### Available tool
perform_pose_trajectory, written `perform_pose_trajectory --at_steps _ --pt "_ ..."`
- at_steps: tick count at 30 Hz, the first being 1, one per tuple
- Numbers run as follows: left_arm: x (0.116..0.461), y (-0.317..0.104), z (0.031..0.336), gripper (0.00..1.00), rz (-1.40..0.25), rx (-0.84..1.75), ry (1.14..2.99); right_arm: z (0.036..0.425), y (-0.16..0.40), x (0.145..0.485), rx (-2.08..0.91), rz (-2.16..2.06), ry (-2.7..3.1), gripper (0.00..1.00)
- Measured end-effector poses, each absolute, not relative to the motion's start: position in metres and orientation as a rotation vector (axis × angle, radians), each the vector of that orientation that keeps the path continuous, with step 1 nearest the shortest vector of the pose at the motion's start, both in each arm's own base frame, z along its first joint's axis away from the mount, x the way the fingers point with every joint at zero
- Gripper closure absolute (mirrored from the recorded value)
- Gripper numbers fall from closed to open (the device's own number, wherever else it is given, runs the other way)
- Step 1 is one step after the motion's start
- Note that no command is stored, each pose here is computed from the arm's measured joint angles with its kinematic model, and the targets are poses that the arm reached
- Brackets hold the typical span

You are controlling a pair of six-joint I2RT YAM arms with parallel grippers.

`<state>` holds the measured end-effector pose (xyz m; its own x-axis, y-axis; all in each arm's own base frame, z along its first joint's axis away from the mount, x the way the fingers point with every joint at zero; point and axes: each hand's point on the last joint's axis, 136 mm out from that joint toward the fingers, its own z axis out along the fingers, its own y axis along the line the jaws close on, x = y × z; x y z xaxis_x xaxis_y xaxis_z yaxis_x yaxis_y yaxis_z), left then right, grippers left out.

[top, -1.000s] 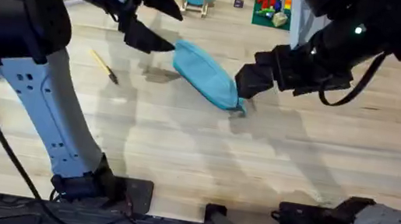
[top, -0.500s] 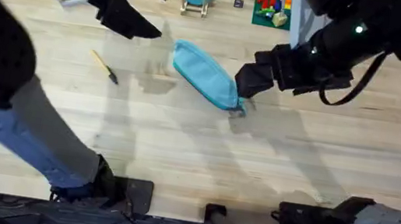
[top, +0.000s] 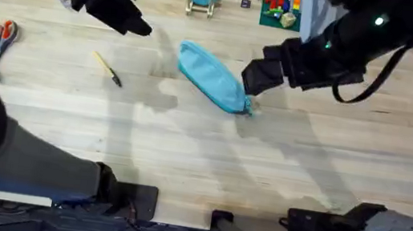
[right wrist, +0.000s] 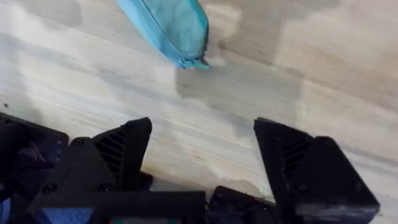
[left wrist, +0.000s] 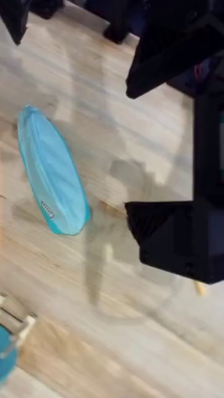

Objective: Unzip the bag, pick up the pens from the table one at a time and place them inside, then zip the bag closed.

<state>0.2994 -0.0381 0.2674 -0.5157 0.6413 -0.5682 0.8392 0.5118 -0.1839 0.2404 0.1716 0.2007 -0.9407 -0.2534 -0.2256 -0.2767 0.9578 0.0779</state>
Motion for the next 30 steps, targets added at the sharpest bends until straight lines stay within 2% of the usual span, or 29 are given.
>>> perform_pose_trajectory --at_steps 9,19,30 --pt "0.283 -0.038 0.287 0.001 -0.566 1.047 2.404 0.214 0.176 0.246 -0.414 0.184 2.853 0.005" --pt "0.250 -0.045 0.276 0.001 -0.607 1.006 2.450 0.223 0.180 0.243 -0.452 0.228 2.845 0.005" --pt "0.248 -0.042 0.284 0.004 -0.548 0.937 2.453 0.224 0.184 0.240 -0.506 0.262 2.842 0.005"
